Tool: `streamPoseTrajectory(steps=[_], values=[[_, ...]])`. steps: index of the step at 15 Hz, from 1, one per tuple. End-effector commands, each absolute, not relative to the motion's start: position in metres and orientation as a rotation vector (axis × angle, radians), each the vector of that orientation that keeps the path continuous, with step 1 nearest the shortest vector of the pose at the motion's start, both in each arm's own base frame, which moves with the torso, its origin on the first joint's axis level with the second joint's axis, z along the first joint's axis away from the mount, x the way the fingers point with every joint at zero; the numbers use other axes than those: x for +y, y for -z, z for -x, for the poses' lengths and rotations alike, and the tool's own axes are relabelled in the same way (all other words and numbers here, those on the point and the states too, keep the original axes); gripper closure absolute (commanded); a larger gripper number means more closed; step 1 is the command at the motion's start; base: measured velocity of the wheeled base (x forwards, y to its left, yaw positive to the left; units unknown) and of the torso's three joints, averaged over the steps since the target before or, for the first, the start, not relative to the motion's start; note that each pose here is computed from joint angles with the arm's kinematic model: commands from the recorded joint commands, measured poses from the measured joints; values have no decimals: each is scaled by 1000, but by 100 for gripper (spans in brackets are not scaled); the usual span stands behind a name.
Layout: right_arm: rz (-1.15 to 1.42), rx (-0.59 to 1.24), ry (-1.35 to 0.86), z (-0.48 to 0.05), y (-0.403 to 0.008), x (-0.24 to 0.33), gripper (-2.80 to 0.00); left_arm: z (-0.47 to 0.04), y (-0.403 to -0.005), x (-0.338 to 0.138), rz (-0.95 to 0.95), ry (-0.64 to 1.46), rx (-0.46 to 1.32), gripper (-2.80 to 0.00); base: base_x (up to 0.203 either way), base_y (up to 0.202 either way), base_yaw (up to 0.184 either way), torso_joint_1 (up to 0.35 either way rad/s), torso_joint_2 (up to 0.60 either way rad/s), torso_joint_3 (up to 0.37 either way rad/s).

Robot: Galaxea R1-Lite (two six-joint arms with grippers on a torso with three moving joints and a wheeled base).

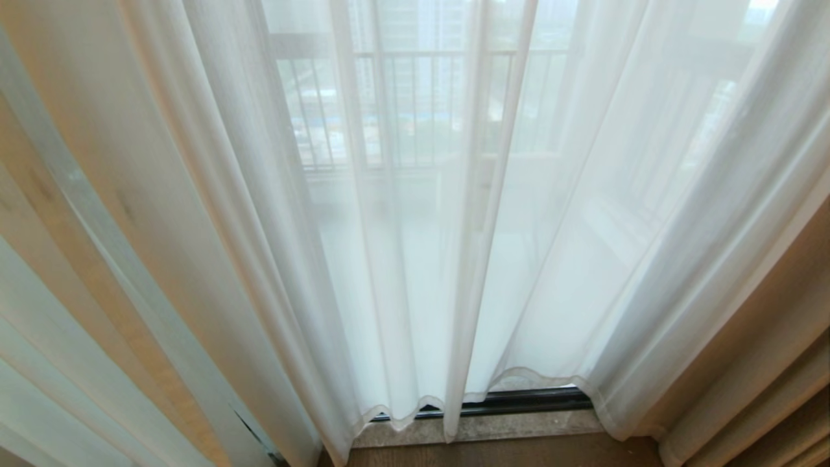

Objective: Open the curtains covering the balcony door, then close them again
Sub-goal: Pull the inner curtains open on both sides

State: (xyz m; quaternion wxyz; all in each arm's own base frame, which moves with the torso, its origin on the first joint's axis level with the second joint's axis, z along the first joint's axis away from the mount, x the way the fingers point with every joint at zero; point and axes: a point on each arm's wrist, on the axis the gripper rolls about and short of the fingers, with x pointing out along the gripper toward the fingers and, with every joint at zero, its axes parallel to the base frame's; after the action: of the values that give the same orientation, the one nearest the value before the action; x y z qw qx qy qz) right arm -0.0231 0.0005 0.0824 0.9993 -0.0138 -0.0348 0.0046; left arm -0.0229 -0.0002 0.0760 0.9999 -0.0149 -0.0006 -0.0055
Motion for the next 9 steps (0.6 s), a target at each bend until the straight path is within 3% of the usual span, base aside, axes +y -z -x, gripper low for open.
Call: streamPoseTrajectory(steps=[1, 9], values=[[28, -69, -10, 23, -83, 1, 0, 23, -76, 0, 31, 12, -1, 0, 0, 0, 0, 0, 0, 0], [30, -69, -10, 23, -83, 1, 0, 23, -76, 0, 25, 12, -1, 0, 0, 0, 0, 0, 0, 0]])
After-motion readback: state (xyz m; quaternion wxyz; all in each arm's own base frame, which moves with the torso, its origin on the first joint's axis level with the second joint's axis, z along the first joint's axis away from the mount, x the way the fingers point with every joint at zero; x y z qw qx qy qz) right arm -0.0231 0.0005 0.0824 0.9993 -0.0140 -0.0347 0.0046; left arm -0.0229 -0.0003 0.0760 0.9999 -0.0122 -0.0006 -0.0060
